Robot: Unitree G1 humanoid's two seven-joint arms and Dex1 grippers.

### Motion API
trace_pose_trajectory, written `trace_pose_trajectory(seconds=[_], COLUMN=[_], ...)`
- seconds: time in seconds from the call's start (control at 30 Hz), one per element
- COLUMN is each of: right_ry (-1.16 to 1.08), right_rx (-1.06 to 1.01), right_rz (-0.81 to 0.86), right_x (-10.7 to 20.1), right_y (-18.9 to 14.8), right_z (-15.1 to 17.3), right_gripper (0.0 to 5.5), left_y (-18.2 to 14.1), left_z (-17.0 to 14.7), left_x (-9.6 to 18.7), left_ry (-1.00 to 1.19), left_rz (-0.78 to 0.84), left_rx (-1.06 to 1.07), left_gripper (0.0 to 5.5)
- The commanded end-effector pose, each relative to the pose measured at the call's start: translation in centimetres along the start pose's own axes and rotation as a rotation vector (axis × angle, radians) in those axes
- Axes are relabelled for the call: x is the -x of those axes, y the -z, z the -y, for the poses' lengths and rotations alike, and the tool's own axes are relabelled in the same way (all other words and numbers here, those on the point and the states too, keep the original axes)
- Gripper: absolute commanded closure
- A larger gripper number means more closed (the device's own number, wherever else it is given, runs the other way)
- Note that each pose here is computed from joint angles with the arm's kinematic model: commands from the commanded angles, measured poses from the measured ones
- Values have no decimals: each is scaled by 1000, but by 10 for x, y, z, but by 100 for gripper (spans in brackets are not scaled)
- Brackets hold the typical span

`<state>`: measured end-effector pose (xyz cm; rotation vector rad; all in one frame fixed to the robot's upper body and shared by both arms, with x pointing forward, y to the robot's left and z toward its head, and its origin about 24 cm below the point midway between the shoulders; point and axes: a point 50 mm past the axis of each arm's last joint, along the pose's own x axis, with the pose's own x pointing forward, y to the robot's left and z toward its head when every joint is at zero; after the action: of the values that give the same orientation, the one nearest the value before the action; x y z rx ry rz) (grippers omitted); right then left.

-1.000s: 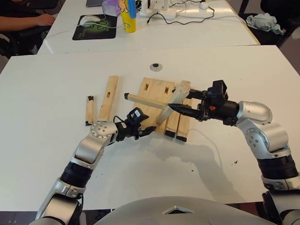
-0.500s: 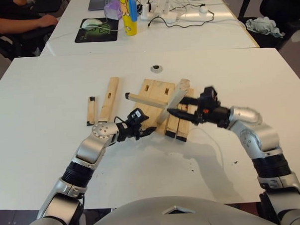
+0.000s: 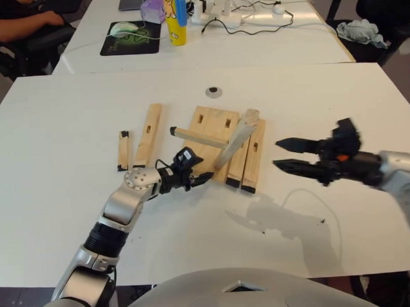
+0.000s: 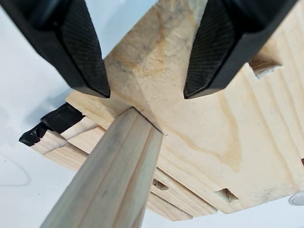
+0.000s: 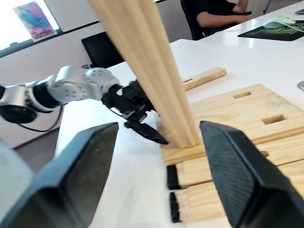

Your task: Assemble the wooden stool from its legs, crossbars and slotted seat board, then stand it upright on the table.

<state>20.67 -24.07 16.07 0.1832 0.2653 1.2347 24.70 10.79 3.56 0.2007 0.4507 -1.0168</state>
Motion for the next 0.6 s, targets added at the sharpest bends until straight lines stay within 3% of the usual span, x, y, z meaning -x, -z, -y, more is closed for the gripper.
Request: trace_pose_trajectory(seconds=[0.03, 0.17, 0.37, 0.47, 0.6], right_ry=[-188, -199, -135, -133, -165], right_rx=[118, 180, 110, 117, 134], right_rz=[283, 481, 521, 532, 658], right_x=[-3, -34, -76, -86, -83], right_y=[-83, -112, -98, -97, -121], right_z=[-25, -28, -18, -20, -24], right_gripper=[300, 357, 438, 489, 541], left_y=[46, 45, 43, 43, 46], left_z=[2, 2, 3, 4, 4], left_x=[11, 9, 6, 5, 6], left_ry=[-38, -37, -29, -25, -27], left_rz=[-188, -188, -183, -184, -188], left_rx=[117, 113, 111, 112, 117], left_gripper=[261, 261, 261, 261, 261])
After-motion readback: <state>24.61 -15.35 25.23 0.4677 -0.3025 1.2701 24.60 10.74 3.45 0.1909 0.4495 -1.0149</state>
